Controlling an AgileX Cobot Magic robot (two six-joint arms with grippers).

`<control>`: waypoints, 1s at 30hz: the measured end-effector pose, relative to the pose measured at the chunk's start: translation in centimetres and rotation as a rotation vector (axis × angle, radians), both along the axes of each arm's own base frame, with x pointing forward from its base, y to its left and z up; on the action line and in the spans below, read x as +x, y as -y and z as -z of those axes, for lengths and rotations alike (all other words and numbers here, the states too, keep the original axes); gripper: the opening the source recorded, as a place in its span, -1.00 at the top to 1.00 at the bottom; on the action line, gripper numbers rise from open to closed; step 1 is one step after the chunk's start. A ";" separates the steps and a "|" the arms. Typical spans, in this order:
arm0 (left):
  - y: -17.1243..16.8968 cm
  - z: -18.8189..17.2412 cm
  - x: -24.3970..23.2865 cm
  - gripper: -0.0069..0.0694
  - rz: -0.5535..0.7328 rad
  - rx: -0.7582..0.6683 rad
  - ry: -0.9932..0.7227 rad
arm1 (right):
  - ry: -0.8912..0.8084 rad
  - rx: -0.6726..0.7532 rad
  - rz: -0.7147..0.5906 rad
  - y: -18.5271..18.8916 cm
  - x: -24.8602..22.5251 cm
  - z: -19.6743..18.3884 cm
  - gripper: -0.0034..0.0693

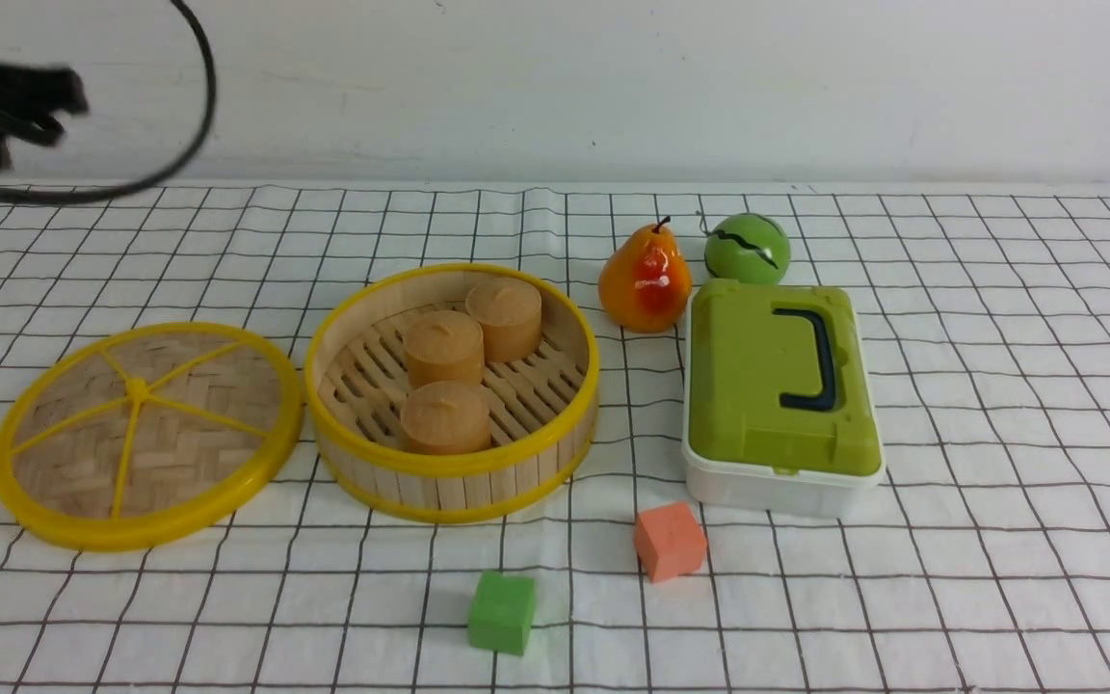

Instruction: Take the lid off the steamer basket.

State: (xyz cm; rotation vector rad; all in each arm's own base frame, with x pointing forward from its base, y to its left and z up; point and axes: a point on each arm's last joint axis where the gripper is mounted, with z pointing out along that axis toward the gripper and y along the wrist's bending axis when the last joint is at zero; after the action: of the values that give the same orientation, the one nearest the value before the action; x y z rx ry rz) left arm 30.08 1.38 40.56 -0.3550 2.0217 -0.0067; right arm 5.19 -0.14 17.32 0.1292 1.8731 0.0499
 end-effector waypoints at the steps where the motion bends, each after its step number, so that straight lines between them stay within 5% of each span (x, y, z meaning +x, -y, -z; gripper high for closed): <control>1: 0.1 -0.4 -1.0 0.85 0.007 -0.006 0.032 | 0.000 0.000 0.000 0.0 0.0 0.0 0.25; 7: 0.8 0.2 -8.4 0.85 0.059 -0.082 0.175 | 0.000 0.000 0.000 0.0 0.0 0.0 0.25; 17: 1.8 9.3 -19.4 0.85 0.178 -0.093 0.338 | 0.000 0.000 0.000 0.0 0.0 0.0 0.25; 30: 3.6 11.3 -24.1 0.85 0.311 -0.329 0.305 | 0.000 0.000 0.000 0.0 0.0 0.0 0.25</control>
State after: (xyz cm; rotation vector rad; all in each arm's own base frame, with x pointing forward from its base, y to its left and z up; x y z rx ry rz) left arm 5.93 -2.26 29.31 -0.2243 1.7508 -0.5594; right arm 5.19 -0.14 17.32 0.1292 1.8731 0.0499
